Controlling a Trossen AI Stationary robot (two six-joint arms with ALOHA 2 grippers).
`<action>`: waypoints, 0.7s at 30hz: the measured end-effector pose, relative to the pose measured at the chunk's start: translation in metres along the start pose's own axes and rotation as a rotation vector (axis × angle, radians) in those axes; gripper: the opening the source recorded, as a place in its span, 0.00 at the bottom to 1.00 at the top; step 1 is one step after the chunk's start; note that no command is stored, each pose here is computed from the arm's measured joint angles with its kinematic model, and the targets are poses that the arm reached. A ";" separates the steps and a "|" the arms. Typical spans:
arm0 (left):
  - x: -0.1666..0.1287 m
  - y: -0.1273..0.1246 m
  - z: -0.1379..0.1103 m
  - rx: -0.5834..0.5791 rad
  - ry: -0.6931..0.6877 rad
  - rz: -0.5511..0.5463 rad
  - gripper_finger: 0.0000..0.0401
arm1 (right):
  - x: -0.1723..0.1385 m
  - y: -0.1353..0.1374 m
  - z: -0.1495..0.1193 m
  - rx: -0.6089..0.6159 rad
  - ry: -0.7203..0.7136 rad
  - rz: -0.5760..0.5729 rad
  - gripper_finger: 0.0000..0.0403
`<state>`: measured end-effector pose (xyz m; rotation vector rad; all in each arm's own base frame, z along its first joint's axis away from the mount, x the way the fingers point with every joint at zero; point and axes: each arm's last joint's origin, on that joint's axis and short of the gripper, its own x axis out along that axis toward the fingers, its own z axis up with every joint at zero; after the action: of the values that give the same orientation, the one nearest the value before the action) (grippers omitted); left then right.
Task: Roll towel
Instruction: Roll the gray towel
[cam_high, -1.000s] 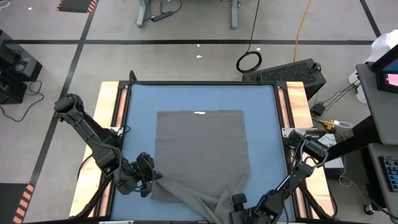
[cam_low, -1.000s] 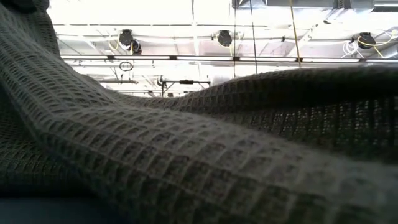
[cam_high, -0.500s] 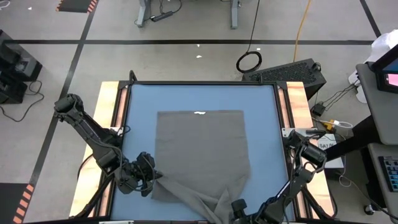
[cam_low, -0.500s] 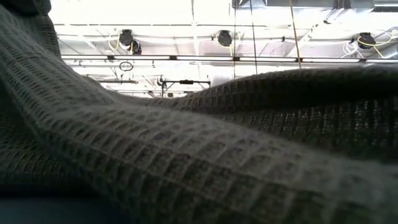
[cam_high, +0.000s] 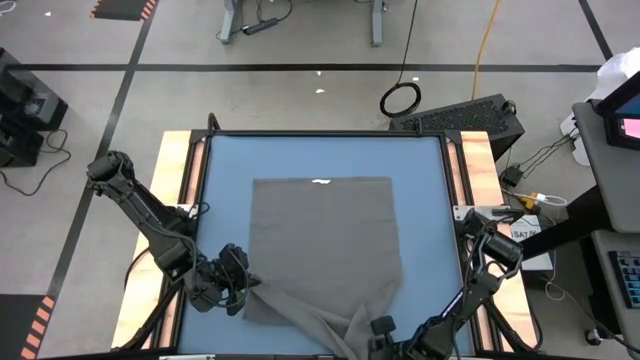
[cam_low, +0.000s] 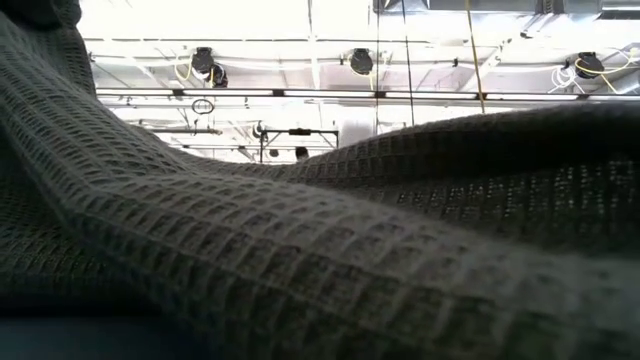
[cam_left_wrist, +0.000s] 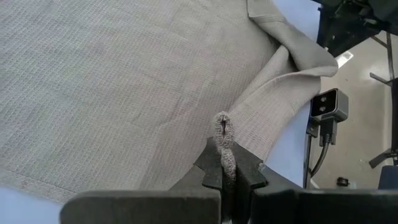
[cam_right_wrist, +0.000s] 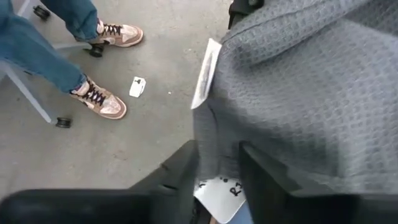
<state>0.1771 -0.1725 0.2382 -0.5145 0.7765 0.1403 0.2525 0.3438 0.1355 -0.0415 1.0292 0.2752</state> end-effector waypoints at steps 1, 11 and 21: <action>0.000 0.000 0.000 0.000 0.000 0.000 0.01 | 0.000 0.000 0.000 0.006 0.001 0.000 0.21; 0.000 0.001 0.000 0.006 0.004 0.009 0.01 | -0.001 0.002 0.000 0.113 0.048 0.070 0.02; 0.000 0.000 0.000 0.003 0.002 0.004 0.01 | -0.040 -0.001 0.014 0.277 0.031 0.115 0.00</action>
<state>0.1768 -0.1722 0.2379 -0.5101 0.7801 0.1426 0.2455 0.3372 0.1766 0.2647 1.0947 0.2350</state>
